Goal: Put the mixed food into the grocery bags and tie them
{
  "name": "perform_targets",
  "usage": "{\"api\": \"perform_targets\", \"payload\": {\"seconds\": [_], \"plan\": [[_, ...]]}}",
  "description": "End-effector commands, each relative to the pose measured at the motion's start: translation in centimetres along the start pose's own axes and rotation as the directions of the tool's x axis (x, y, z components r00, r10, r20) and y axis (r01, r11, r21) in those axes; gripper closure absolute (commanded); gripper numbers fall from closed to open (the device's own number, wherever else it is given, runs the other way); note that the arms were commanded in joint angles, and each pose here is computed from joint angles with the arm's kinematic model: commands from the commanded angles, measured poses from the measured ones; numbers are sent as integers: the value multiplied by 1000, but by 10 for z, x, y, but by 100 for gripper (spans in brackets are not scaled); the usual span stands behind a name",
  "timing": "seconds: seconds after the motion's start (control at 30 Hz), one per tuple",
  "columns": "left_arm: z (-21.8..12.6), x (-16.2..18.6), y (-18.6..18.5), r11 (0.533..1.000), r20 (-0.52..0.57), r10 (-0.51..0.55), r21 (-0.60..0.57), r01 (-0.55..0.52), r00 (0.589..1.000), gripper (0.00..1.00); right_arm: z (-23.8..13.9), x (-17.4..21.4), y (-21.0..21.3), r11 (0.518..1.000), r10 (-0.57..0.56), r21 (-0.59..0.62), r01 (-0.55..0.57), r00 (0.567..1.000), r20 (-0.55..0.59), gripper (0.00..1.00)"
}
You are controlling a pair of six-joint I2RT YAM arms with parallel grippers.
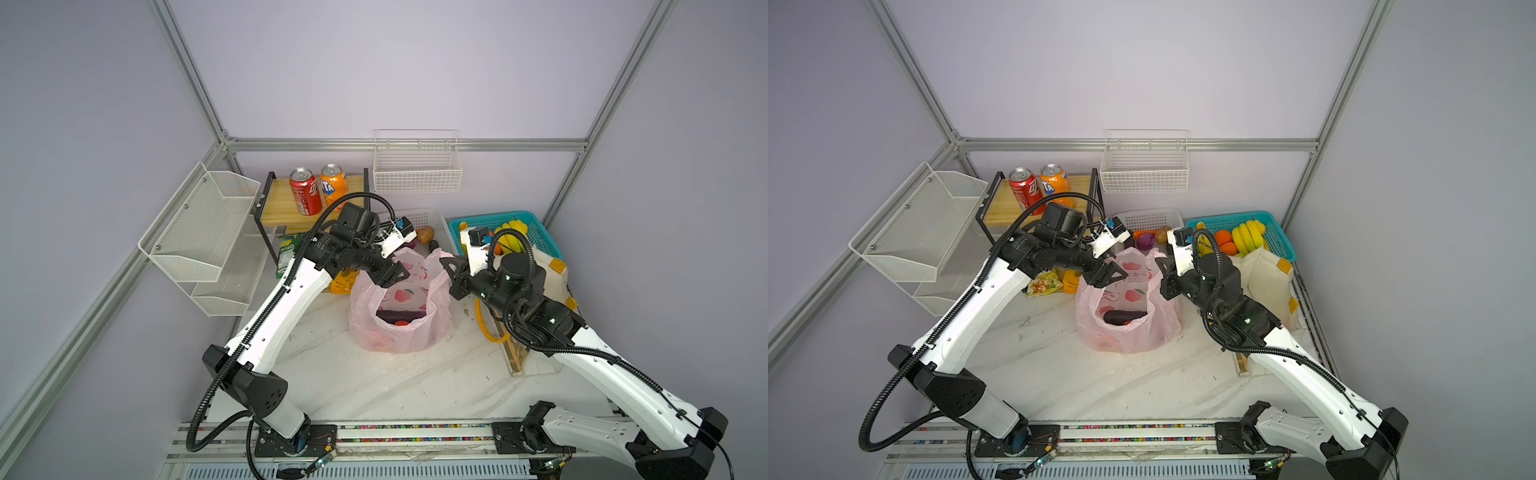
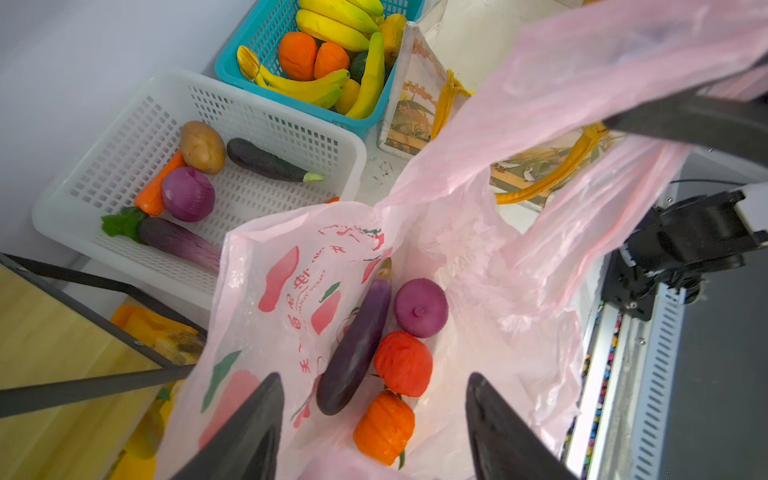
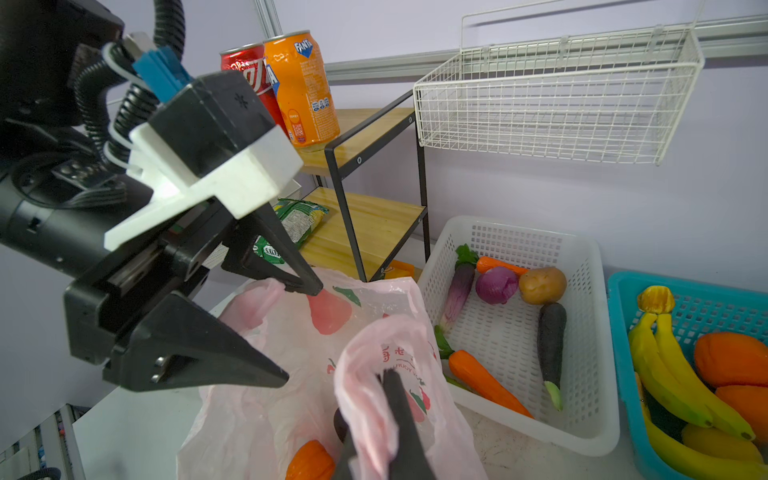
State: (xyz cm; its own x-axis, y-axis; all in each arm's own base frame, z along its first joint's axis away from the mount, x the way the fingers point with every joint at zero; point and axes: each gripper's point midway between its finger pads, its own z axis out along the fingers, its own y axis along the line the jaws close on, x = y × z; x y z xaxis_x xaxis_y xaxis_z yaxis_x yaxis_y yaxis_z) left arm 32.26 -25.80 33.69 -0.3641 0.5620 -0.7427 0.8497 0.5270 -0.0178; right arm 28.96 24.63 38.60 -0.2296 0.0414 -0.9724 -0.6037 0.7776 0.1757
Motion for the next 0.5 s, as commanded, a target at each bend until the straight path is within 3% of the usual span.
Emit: {"api": "perform_targets", "payload": {"seconds": [0.0, 0.13, 0.2, 0.3, 0.47], "plan": [[-40, -36, -3, 999, 148, 27, -40, -22, 989, 47, -1, -9, -2, 1000, -3, 9, 2, 999, 37, 96], [-56, -51, -7, 999, 277, -37, 4, 38, 960, 72, -9, -14, -6, 999, 1, 39, -3, 999, 48, 96], [-60, -56, -9, 995, 349, -98, 50, 86, 932, 89, -16, -16, -14, 997, -10, 83, 6, 999, 46, 96], [-82, -63, -25, 988, 468, -148, 114, 107, 871, 100, -33, -21, -27, 987, -26, 159, 17, 998, 51, 96], [-87, -57, -33, 970, 530, -235, 179, 163, 815, 100, -47, -29, -34, 978, -44, 207, 32, 998, 52, 95]]}}
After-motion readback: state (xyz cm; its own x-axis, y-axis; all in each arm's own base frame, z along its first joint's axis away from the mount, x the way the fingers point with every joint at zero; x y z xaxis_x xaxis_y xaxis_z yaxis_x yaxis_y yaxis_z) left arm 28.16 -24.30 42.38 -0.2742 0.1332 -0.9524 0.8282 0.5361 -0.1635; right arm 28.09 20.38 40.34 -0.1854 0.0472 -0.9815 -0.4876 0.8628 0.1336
